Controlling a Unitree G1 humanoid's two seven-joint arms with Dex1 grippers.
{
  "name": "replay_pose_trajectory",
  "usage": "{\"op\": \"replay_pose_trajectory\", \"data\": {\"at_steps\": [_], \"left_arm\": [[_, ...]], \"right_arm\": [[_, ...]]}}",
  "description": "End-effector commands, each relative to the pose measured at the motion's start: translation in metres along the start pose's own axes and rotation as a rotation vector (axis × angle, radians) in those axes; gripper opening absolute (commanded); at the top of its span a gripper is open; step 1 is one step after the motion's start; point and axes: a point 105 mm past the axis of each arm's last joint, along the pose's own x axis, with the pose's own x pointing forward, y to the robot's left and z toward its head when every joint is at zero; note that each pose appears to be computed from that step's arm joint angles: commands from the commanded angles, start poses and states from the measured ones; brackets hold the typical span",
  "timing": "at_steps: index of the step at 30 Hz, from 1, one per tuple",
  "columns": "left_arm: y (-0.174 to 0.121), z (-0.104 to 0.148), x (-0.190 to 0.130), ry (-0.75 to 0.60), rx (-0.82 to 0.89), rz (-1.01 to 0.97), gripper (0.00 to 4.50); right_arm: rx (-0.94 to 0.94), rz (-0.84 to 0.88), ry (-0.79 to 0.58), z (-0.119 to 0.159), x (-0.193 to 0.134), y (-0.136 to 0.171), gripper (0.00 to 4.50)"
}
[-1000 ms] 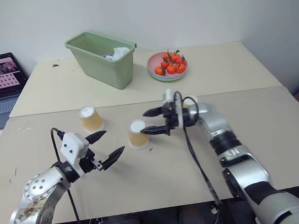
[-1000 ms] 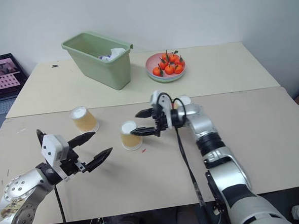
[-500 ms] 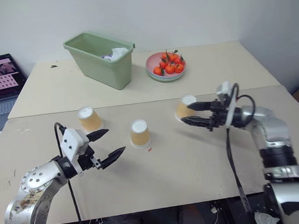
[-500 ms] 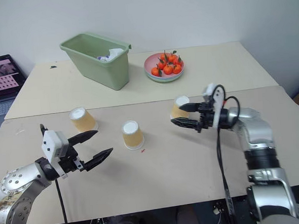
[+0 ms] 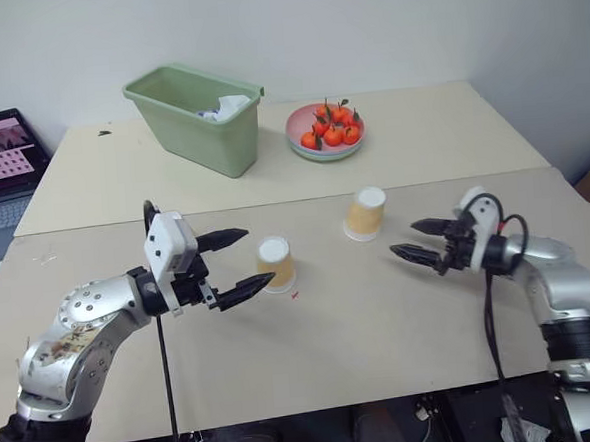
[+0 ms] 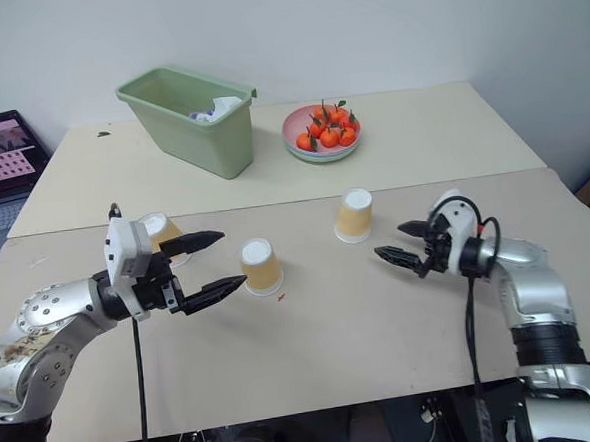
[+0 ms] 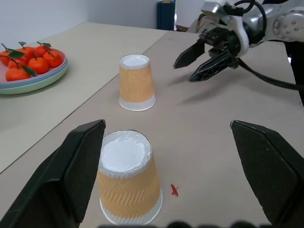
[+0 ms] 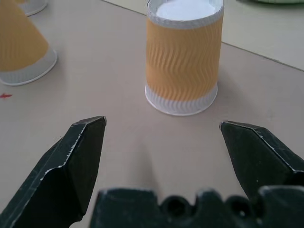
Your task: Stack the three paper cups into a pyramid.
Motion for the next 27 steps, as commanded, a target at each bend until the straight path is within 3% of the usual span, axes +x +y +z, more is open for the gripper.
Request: {"op": "replay_pose_trajectory", "data": {"at_steps": [1, 15, 26, 27], "left_arm": [[0.001, 0.001, 0.001, -0.005, 0.029, -0.012, 4.5], [0.005, -0.016, -0.009, -0.009, -0.017, 0.076, 4.5], [0.002, -0.019, -0.017, -0.007, -0.014, 0.136, 4.5], [0.002, -0.019, -0.017, -0.006, -0.013, 0.143, 4.5]], "right_arm": [[-0.085, -0.009, -0.065, 0.026, 0.01, -0.007, 4.49], [-0.114, 0.026, -0.111, 0.051, 0.029, -0.021, 4.49], [-0.101, 0.111, -0.123, 0.054, 0.059, -0.011, 4.49], [-0.102, 0.116, -0.125, 0.054, 0.06, -0.01, 4.24]]}}
